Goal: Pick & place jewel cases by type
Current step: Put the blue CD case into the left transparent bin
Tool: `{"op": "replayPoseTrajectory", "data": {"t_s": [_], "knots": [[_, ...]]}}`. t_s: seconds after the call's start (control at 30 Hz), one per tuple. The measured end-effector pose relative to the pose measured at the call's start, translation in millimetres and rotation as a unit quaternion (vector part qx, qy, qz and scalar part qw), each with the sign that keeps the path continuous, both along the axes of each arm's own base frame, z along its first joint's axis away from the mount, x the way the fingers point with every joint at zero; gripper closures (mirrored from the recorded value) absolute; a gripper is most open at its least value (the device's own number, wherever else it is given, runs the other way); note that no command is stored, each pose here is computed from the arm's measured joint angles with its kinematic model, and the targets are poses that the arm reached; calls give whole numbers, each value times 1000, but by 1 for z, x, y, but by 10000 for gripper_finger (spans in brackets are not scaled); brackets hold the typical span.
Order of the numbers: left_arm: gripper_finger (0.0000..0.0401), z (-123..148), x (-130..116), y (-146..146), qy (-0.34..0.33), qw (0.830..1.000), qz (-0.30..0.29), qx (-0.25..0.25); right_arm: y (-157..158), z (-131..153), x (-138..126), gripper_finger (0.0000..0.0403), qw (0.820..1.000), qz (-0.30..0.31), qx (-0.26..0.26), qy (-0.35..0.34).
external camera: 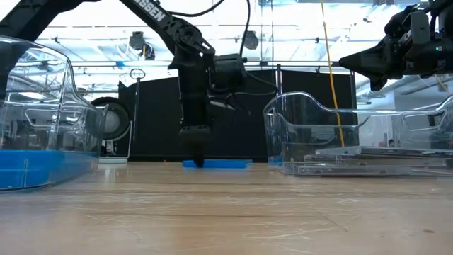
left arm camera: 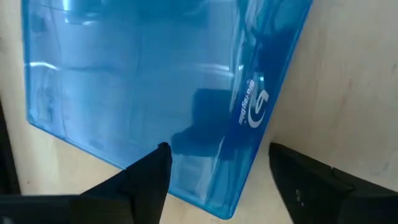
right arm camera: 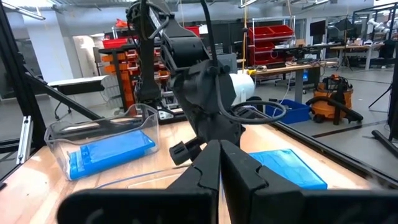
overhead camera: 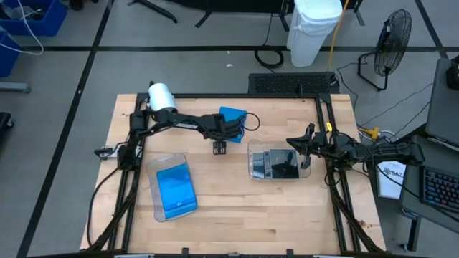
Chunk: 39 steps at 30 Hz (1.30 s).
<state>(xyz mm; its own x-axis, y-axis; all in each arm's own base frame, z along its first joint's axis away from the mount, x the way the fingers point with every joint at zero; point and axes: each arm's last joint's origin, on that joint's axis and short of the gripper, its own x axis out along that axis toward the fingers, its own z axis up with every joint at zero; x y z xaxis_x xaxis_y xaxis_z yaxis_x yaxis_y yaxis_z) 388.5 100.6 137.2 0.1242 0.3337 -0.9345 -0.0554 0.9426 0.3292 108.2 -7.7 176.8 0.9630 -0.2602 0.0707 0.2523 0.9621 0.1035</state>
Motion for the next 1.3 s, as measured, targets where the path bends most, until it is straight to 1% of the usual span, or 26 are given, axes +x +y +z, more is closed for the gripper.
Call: {"op": "replayPoseTrajectory", "data": {"t_s": [0.1, 0.17, 0.23, 0.3, 0.4, 0.47, 0.53, 0.57, 0.7, 0.77, 0.8, 0.83, 0.93, 0.97, 1.0, 1.03, 1.1, 1.17, 1.23, 1.3], "knots": [[136, -12, 1, 3, 9, 1000, 5, -5, 0, 0, 0, 399, 1000, 0, 0, 0], [146, -15, 3, 5, -1, 1000, 5, -17, 0, 0, 0, 399, 1000, 0, 0, 0], [163, -20, 5, 5, -5, 1000, 4, -31, 0, 0, 0, 399, 1000, 0, 0, 0], [190, -21, 6, 3, -13, 999, 10, -34, 0, 0, 0, 398, 1000, 0, 0, 0], [253, -22, 8, -2, -20, 999, 16, -35, 0, 0, 0, 399, 1000, 0, 0, 0], [306, -23, 11, -4, -32, 999, 20, -27, 0, 0, 0, 399, 1000, 0, 0, 1], [366, -23, 13, -4, -49, 998, 35, -35, 0, 0, 0, 399, 1000, 0, 0, 1], [382, -23, 14, -5, -54, 997, 45, -40, 0, 0, 0, 399, 1000, 0, 0, 1], [397, -26, 16, -8, -89, 992, 66, -64, 0, 0, 0, 399, 1000, 0, 0, 1], [398, -27, 16, -14, -96, 991, 76, -60, 0, 0, 0, 399, 1000, 0, 0, 1], [398, -27, 17, -19, -100, 989, 79, -78, 0, 0, 0, 399, 1000, 0, 0, 1], [399, -30, 17, -26, -92, 989, 75, -85, 0, 0, 0, 399, 1000, 0, 0, 2], [399, -31, 17, -35, -79, 995, 60, -25, 0, 0, 0, 399, 1000, 0, 0, 2], [399, -28, 17, -36, -76, 995, 62, 16, 0, 0, 0, 399, 1000, 0, 0, 2], [399, -25, 15, -38, -64, 994, 61, 67, 0, 0, 0, 399, 1000, 0, 0, 2], [398, -21, 14, -38, -60, 992, 55, 99, 0, 0, 0, 399, 1000, 0, 0, 1], [399, -10, 11, -35, -54, 989, 44, 131, 0, 0, 0, 399, 1000, 0, 0, 1], [399, 10, 11, -28, -83, 984, 49, 150, 0, 0, 0, 399, 1000, 0, 0, 2], [399, 31, 8, -17, -113, 979, 70, 157, 0, 0, 0, 399, 1000, 0, 0, 3], [400, 44, 2, -3, -135, 973, 104, 153, 0, -1, 0, 399, 1000, 0, 0, 3]]}}
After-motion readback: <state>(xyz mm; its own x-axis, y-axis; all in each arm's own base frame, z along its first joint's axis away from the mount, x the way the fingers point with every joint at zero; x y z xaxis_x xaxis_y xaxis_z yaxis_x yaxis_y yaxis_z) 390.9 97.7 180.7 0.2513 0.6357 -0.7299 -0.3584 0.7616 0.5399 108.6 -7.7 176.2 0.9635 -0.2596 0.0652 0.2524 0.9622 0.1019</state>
